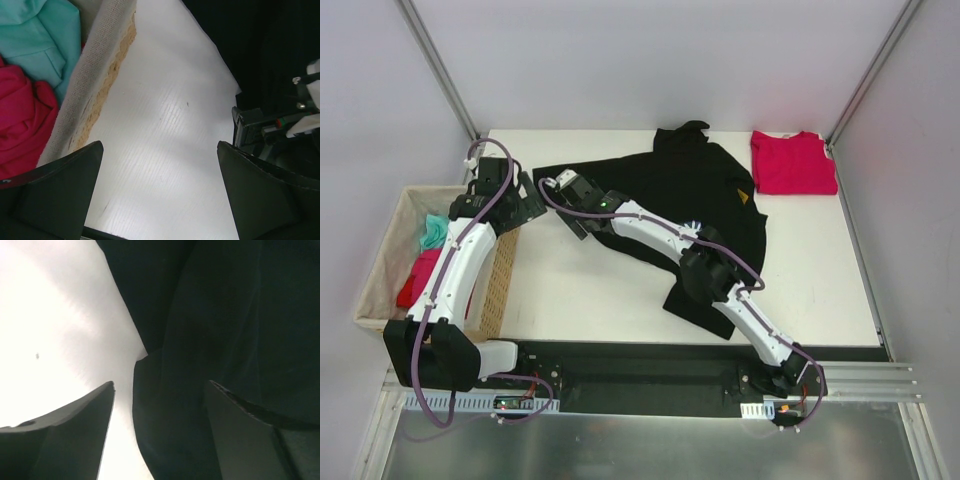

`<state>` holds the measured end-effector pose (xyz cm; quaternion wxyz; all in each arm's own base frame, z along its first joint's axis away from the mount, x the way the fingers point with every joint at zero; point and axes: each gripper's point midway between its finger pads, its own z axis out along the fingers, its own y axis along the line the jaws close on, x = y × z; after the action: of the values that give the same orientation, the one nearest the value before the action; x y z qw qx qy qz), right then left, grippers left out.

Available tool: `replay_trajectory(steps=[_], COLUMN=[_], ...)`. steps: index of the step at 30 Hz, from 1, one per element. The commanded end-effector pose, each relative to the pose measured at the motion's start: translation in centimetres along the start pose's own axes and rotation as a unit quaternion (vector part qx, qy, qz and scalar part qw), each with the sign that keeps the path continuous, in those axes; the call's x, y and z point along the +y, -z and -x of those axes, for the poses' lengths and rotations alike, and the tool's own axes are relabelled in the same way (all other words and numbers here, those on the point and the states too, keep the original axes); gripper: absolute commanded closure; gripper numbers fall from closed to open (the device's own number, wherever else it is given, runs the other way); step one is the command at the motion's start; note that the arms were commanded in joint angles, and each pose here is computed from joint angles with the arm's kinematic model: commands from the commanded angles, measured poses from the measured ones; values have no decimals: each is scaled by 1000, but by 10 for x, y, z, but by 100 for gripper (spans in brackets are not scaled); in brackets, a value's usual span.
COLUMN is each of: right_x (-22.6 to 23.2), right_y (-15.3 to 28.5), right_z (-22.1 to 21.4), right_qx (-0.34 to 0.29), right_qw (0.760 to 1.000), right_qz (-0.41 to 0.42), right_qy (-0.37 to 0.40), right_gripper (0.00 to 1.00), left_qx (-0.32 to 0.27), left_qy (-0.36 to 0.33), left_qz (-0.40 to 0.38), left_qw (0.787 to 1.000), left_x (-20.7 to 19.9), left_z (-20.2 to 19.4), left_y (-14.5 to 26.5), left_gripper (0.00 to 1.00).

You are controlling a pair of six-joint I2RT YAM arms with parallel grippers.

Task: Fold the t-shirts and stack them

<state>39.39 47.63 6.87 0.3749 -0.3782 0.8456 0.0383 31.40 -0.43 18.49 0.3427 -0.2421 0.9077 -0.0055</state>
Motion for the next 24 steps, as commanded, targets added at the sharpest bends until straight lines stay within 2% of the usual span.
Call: replay_trajectory(steps=[1,5,8,10,11,13,14,15,16,24], right_x=[-8,-16,-21,-25,-27,-30,-31,-32,-34,-57], right_y=[-8,-10,-8,-5,-5,-2,0,0,2,57], right_z=[8,7,8,10,9,11,12,11,12,46], right_qx=[-17,-15,-15,-18,-17,-19,-19,-18,-19,-63], right_qw=[999,999,999,998,998,998,998,998,997,995], right_qz=[-30,-37,-44,-49,-53,-57,-61,-63,-66,-72], right_qy=[-3,-9,-14,-17,-18,-20,-20,-22,-25,-39], right_gripper=[27,33,42,55,65,74,88,96,99,99], left_qx=[-25,-23,-22,-19,-19,-19,-17,-20,-19,-11], left_qy=[3,3,2,3,2,2,2,2,2,1], left_qz=[3,0,-4,-5,-6,-6,-6,-6,-6,-7], left_qw=[1000,1000,1000,1000,1000,1000,1000,1000,1000,1000], left_x=[6,5,3,3,3,2,2,3,3,2], left_z=[8,6,7,5,6,5,4,5,5,0], left_y=[8,7,7,5,5,5,5,5,4,-1], left_gripper=[1,1,1,1,1,1,1,1,1,1])
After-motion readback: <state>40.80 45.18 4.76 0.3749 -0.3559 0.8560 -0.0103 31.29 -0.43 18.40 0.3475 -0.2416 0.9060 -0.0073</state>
